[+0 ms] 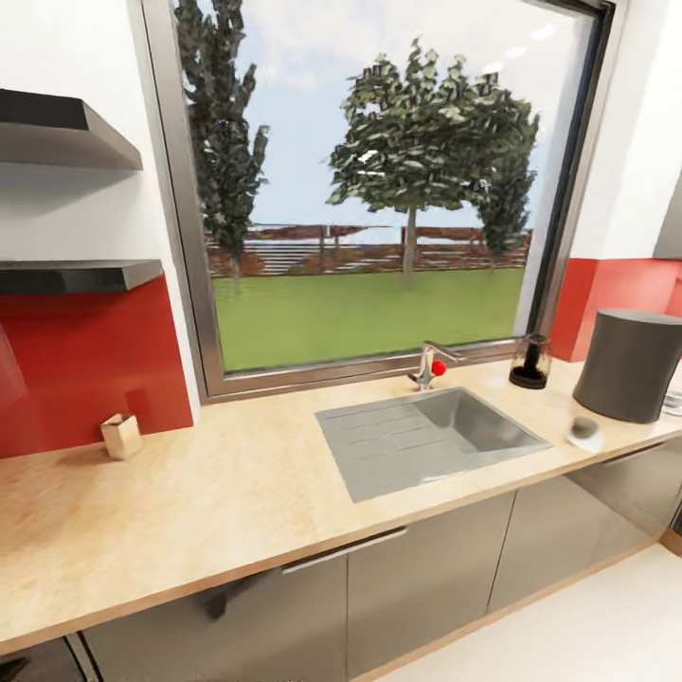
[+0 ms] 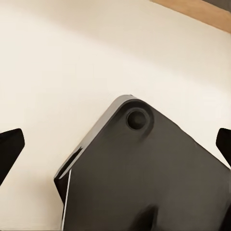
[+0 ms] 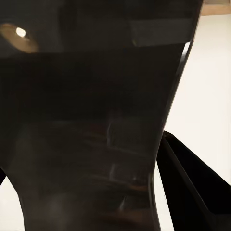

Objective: Set up a coffee station on the kitchen countertop: keep the coffee maker on the countertop, move the bottle of coffee from the kitchen shelf to the counter next to the coffee maker, place a paper coffee filter on top of the coffee maker, put the saucer next to the coffee maker with the coffee cup on the saucer, and place the electric kettle next to the coffee maker.

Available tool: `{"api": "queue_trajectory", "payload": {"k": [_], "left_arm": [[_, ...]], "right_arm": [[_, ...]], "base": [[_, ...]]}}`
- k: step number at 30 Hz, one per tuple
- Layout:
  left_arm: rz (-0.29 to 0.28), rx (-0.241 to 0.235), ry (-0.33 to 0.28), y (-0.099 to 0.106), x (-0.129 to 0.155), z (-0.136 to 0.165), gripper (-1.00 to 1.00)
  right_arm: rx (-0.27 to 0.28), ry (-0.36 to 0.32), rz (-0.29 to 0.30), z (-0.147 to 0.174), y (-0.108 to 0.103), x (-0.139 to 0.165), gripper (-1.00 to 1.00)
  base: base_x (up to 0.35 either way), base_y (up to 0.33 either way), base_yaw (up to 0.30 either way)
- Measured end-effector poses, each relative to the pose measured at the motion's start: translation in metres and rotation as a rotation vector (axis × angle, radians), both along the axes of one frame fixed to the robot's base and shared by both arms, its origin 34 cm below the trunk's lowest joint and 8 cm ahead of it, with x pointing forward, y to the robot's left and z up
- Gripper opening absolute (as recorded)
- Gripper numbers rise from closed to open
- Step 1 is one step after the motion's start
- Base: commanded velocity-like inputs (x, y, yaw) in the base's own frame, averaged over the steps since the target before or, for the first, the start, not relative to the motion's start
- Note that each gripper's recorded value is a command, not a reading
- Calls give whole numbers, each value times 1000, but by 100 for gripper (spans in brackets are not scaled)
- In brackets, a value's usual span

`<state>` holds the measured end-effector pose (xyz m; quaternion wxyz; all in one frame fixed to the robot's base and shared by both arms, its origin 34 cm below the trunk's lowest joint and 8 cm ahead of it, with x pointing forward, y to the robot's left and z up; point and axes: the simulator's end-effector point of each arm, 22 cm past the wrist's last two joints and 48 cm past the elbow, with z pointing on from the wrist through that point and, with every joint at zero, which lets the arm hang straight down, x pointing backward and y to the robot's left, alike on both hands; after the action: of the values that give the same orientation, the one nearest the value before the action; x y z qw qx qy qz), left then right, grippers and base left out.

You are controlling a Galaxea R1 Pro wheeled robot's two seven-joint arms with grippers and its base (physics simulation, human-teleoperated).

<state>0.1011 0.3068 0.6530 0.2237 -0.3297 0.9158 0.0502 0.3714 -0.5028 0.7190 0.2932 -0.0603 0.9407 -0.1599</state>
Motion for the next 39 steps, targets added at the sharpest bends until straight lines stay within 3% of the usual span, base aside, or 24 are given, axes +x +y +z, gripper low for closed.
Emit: {"api": "queue_trajectory", "payload": {"k": [17,39], "left_arm": [[0,0,4,0,-1,0,100],[0,0,4,0,-1,0,100]], "right_arm": [[-2,4,0,-1,-1,-1,-100],[0,5,1,-1,0,-2,-100]], "base": [[0,-295,274],[0,-296,14]]}}
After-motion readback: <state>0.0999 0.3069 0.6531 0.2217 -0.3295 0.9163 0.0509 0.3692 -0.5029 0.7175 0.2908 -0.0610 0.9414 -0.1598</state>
